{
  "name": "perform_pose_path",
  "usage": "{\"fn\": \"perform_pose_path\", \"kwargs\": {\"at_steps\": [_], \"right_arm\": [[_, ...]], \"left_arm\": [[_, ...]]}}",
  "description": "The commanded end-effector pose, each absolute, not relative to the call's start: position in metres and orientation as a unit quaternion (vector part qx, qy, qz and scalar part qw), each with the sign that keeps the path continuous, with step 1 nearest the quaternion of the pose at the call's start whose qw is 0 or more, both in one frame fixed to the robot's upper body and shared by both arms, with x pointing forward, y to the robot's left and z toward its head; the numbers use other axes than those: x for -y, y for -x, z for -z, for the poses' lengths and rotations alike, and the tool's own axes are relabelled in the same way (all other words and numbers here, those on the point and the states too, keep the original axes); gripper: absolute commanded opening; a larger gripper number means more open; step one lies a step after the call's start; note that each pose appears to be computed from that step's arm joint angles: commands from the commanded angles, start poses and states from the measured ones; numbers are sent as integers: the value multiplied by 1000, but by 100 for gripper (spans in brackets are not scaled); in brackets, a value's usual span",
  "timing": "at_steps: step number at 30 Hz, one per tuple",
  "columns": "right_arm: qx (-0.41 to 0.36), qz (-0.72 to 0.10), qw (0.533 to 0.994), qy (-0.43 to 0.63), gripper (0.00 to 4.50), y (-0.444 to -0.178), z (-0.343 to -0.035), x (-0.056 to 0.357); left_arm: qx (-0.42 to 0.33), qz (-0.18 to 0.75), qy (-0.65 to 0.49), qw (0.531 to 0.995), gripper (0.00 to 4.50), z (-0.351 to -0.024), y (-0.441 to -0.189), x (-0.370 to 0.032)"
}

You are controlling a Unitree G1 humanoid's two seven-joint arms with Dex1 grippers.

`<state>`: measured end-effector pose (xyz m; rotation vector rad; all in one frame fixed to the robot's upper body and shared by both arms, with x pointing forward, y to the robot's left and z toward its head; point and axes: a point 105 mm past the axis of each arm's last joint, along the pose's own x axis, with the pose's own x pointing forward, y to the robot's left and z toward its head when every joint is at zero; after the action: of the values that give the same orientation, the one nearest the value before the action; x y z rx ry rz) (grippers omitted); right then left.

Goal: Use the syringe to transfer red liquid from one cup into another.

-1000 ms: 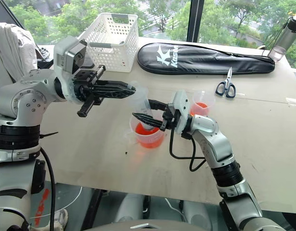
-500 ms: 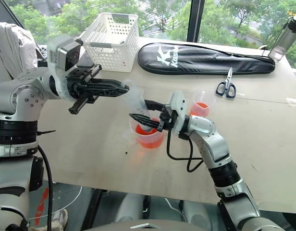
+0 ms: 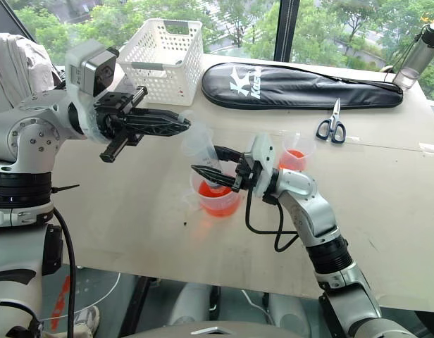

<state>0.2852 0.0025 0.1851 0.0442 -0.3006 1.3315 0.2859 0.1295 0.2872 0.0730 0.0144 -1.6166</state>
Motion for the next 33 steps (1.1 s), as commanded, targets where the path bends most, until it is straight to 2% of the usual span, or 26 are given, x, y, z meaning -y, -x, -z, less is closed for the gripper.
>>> {"fn": "perform_pose_path", "kwargs": {"at_steps": [1, 33], "right_arm": [[133, -629, 766, -14, 149, -279, -180, -6], [135, -620, 773, -15, 149, -283, -182, -1]], "left_arm": [[50, 705, -48, 706, 0, -312, -283, -137], [68, 697, -33, 713, 0, -314, -290, -144]]}}
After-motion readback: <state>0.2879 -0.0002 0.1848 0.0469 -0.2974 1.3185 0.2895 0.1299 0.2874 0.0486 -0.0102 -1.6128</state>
